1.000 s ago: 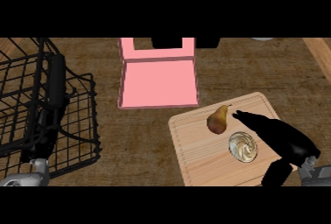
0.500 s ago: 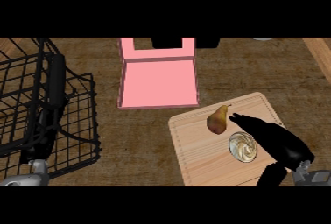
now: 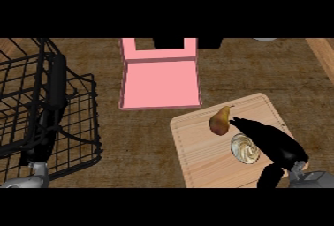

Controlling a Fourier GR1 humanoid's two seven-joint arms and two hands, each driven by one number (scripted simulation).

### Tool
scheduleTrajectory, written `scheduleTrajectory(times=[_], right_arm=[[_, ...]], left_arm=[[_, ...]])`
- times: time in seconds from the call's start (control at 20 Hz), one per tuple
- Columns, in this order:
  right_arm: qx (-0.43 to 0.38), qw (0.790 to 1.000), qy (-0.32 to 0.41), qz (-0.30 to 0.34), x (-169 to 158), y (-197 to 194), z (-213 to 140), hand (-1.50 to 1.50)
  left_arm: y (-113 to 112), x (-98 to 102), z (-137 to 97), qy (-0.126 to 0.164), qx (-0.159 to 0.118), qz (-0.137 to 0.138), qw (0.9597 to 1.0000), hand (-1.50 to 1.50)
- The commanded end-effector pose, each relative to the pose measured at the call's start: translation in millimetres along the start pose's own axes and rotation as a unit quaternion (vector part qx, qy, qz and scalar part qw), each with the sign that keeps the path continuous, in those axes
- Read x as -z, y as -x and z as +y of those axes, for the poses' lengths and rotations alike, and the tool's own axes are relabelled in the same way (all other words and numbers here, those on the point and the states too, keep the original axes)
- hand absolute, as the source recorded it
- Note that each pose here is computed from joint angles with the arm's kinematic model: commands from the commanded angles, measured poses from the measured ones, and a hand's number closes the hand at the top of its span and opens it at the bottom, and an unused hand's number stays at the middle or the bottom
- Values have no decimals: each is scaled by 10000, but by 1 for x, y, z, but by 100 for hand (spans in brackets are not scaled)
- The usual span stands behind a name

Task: Pick the cupcake from the cutting board and place it in the cardboard box

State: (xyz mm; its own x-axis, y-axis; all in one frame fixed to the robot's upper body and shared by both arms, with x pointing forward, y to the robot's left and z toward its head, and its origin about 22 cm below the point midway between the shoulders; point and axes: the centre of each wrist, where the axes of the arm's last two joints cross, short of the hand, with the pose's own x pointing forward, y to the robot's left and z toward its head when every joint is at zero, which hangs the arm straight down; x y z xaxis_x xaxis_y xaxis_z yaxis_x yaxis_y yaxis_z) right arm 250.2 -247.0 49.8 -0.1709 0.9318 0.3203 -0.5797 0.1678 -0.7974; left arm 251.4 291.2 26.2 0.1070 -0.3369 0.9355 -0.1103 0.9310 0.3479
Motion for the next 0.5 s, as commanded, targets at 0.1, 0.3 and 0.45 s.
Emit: scheduleTrajectory(times=[0.1,0.3,0.45], right_arm=[[84,9997,-237,15,5,3,20,-150],[-151,9997,94,-157,19,18,9,150],[-434,9953,858,-77,13,1,-7,150]], left_arm=[[5,0,20,73,192,36,9998,0],[11,-1,-6,68,140,66,9999,0],[5,2,-9,26,145,26,9999,0]])
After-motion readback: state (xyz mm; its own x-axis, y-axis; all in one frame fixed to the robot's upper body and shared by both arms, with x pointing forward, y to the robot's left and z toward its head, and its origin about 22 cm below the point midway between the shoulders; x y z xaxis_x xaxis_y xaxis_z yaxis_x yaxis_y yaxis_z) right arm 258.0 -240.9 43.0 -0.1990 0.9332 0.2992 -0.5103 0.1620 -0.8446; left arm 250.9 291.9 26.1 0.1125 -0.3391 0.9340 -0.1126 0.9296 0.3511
